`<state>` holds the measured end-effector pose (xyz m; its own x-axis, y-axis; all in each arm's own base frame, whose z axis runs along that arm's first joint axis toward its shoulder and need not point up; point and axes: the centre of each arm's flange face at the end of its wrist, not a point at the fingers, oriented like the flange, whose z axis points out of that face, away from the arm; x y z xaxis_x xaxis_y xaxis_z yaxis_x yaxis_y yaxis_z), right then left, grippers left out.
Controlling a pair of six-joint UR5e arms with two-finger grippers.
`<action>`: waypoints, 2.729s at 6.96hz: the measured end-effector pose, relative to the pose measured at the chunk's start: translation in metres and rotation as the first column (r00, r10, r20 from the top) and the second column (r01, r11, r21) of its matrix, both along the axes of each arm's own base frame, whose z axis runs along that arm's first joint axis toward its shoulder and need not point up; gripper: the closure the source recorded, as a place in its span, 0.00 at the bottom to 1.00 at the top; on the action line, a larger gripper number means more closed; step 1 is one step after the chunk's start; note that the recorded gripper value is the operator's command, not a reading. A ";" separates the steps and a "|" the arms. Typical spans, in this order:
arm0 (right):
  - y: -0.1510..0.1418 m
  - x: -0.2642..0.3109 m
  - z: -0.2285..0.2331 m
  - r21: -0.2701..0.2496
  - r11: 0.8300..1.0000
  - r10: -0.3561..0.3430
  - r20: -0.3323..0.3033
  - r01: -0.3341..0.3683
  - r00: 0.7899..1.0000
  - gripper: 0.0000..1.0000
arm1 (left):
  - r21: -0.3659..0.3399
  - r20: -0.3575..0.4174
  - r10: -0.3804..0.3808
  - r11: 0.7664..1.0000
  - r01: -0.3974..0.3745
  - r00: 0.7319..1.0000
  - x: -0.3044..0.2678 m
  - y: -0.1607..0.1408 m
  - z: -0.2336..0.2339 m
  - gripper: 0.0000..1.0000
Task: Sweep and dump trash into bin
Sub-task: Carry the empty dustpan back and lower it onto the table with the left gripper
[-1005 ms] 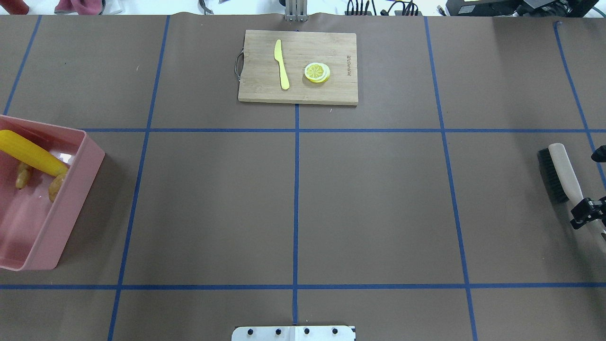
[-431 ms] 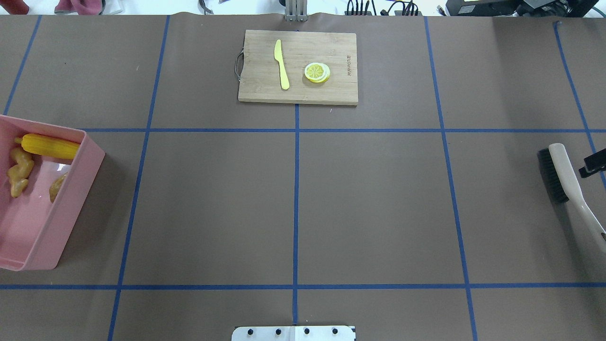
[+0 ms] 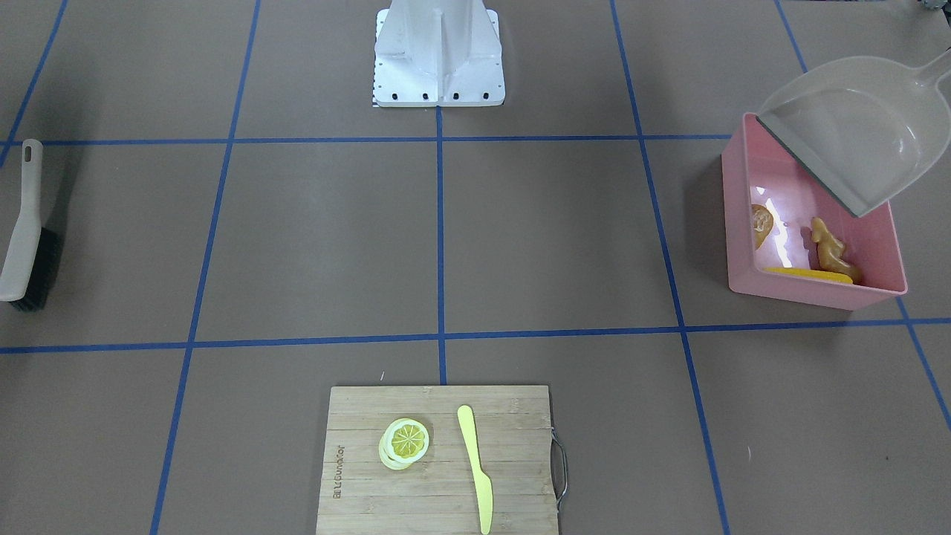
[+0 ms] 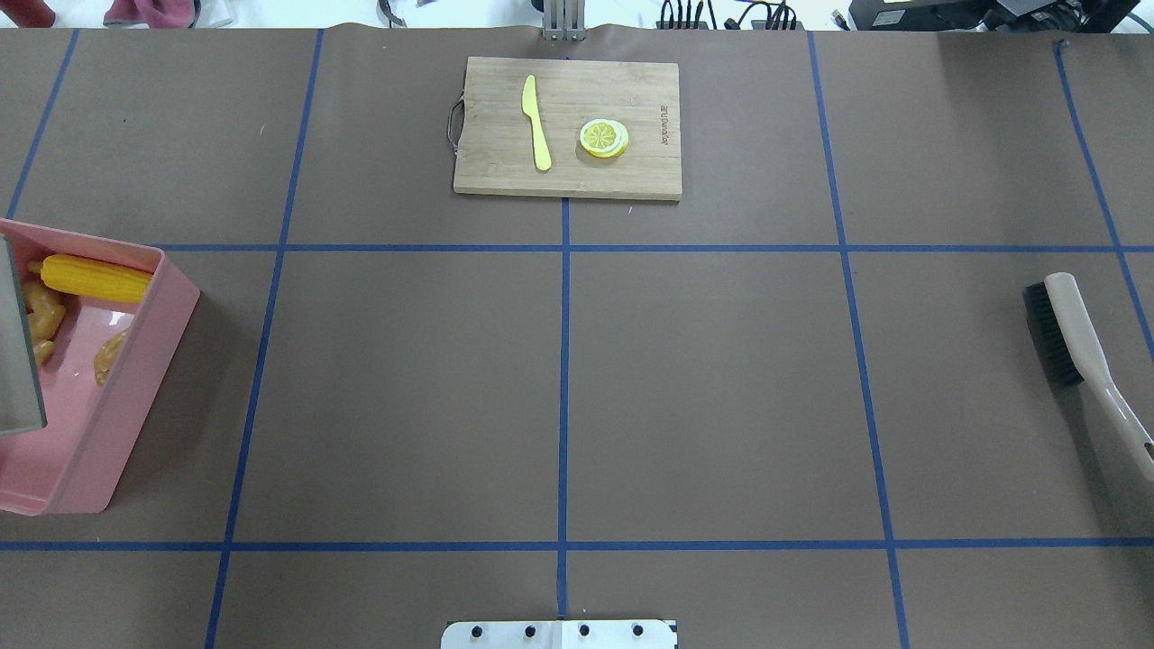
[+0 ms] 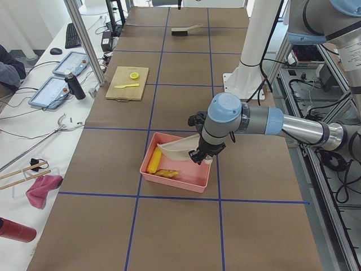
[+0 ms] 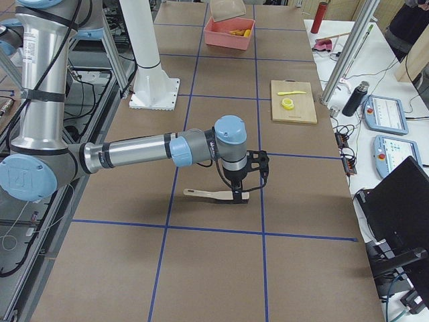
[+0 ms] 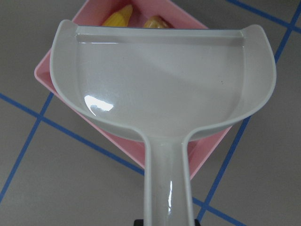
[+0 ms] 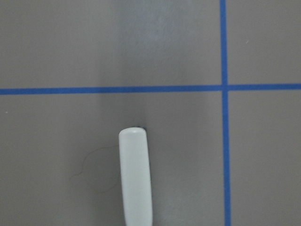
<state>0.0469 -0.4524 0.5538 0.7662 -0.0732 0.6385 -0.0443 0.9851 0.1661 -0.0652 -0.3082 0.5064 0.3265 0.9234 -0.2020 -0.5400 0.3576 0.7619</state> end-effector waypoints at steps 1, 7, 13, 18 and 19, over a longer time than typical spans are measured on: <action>-0.004 0.021 -0.003 -0.017 1.000 -0.017 -0.021 0.017 1.000 0.00 | 0.043 -0.021 0.014 0.999 -0.013 1.000 0.018 -0.009 -0.013 1.00; -0.007 0.008 0.031 -0.150 0.986 -0.048 0.117 0.066 0.992 0.00 | 0.302 -0.154 0.270 0.929 -0.215 0.950 0.214 -0.079 -0.085 1.00; -0.021 -0.027 0.032 -0.197 0.976 -0.065 0.116 0.087 0.991 0.00 | 0.353 -0.176 0.413 0.874 -0.334 0.894 0.421 -0.136 -0.142 1.00; -0.020 -0.026 0.035 -0.206 0.975 -0.060 0.103 0.080 0.993 0.00 | 0.284 -0.206 0.395 0.900 -0.332 0.895 0.443 -0.132 -0.144 0.94; -0.020 -0.025 0.038 -0.208 0.975 -0.061 0.092 0.079 0.994 0.00 | 0.293 -0.204 0.392 0.899 -0.326 0.897 0.445 -0.133 -0.144 0.90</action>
<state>0.0223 -0.4723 0.5919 0.7063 0.0188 0.7077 0.0207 0.9987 -0.0472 0.3801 -0.4417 0.3622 -0.0687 0.9975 0.0151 -0.3738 -0.0398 0.9266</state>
